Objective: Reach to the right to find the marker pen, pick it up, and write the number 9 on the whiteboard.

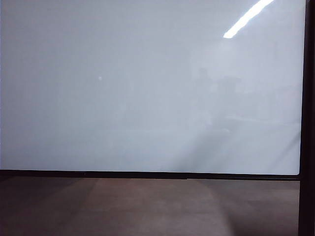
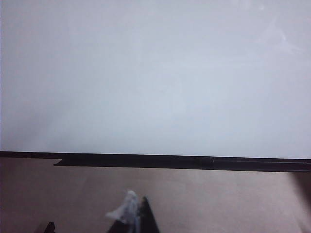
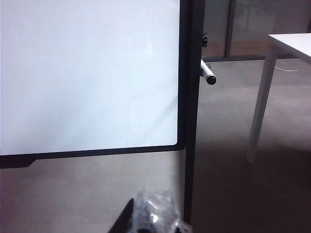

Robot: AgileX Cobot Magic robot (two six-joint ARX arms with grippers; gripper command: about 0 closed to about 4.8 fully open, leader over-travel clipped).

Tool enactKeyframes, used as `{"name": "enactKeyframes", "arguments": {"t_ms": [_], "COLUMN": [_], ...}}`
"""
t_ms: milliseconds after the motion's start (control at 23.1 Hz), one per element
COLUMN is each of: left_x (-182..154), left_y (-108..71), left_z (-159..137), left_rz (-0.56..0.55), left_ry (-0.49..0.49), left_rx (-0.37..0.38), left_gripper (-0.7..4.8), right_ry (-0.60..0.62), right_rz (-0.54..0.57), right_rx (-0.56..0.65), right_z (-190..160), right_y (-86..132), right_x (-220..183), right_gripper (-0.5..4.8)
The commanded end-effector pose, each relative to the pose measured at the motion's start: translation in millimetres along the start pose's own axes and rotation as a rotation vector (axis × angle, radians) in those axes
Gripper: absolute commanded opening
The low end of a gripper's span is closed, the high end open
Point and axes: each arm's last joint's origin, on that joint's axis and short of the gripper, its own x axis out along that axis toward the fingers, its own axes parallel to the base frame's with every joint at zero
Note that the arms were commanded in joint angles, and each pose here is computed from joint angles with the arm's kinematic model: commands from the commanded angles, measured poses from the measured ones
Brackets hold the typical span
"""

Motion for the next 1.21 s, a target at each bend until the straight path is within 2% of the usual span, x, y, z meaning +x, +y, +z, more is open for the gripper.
{"name": "enactKeyframes", "arguments": {"t_ms": [43, 519, 649, 1038, 1211], "left_x": [0, 0, 0, -8, -14], "left_y": [0.2, 0.1, -3.8, -33.7, -45.8], "left_z": [1, 1, 1, 3, 4], "left_rz": [0.003, 0.001, -0.031, -0.343, -0.482], "left_ry": [-0.009, -0.013, -0.013, -0.027, -0.033], "left_rx": [-0.004, -0.004, -0.005, -0.015, -0.019], "left_gripper": [-0.05, -0.05, -0.05, -0.05, -0.05], "right_ry": [-0.017, -0.017, -0.017, -0.017, -0.030], "right_rz": [0.001, 0.001, 0.001, 0.001, 0.002], "right_rx": [-0.003, -0.003, -0.003, -0.002, 0.043], "right_z": [1, 1, 1, 1, 3], "right_y": [0, 0, 0, 0, 0], "right_x": [0, 0, 0, 0, 0], "right_gripper": [-0.08, -0.08, -0.08, -0.08, -0.08]}}
